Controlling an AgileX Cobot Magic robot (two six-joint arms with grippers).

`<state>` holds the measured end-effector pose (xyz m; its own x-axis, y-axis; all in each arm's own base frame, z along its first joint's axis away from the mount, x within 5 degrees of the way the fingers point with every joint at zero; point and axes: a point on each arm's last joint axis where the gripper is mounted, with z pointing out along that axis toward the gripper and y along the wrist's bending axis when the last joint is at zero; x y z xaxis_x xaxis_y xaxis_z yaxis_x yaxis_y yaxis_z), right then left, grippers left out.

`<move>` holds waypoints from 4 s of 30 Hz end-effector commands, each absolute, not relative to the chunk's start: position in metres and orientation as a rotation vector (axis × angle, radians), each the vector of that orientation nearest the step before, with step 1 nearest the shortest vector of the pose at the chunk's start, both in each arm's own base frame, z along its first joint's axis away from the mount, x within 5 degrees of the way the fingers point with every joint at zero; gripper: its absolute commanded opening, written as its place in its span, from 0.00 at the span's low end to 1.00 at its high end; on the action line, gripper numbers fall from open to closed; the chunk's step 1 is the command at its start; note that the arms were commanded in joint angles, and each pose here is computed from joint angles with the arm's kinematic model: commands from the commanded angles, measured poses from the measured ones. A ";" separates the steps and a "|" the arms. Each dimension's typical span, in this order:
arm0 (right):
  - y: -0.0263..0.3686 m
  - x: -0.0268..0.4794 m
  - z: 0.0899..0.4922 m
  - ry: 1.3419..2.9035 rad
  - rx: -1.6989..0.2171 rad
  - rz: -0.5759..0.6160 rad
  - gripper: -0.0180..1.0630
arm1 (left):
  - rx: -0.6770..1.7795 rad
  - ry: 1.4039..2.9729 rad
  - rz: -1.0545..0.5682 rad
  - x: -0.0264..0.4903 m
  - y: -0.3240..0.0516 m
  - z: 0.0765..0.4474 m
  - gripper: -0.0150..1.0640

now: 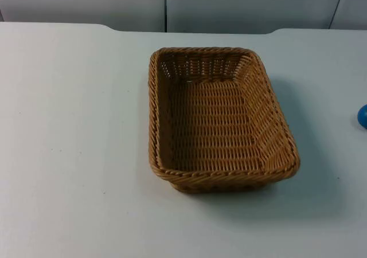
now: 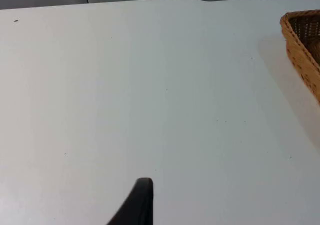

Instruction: Pick up the basket with the left hand and place the ball into the basket with the right hand.

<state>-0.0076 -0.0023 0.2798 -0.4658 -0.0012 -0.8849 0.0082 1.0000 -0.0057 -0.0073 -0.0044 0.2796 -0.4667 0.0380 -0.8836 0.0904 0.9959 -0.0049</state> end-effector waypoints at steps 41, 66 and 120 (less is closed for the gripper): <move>-0.002 -0.007 0.278 2.054 0.014 -0.014 0.98 | 0.211 2.172 -0.514 0.189 -0.043 0.352 0.90; -0.002 -0.007 0.278 2.053 0.016 -0.012 0.98 | 0.343 2.451 -0.816 0.337 -0.105 0.233 0.90; -0.002 -0.007 0.278 2.053 0.018 -0.014 0.98 | 0.081 2.859 -0.928 0.411 -0.187 0.105 0.15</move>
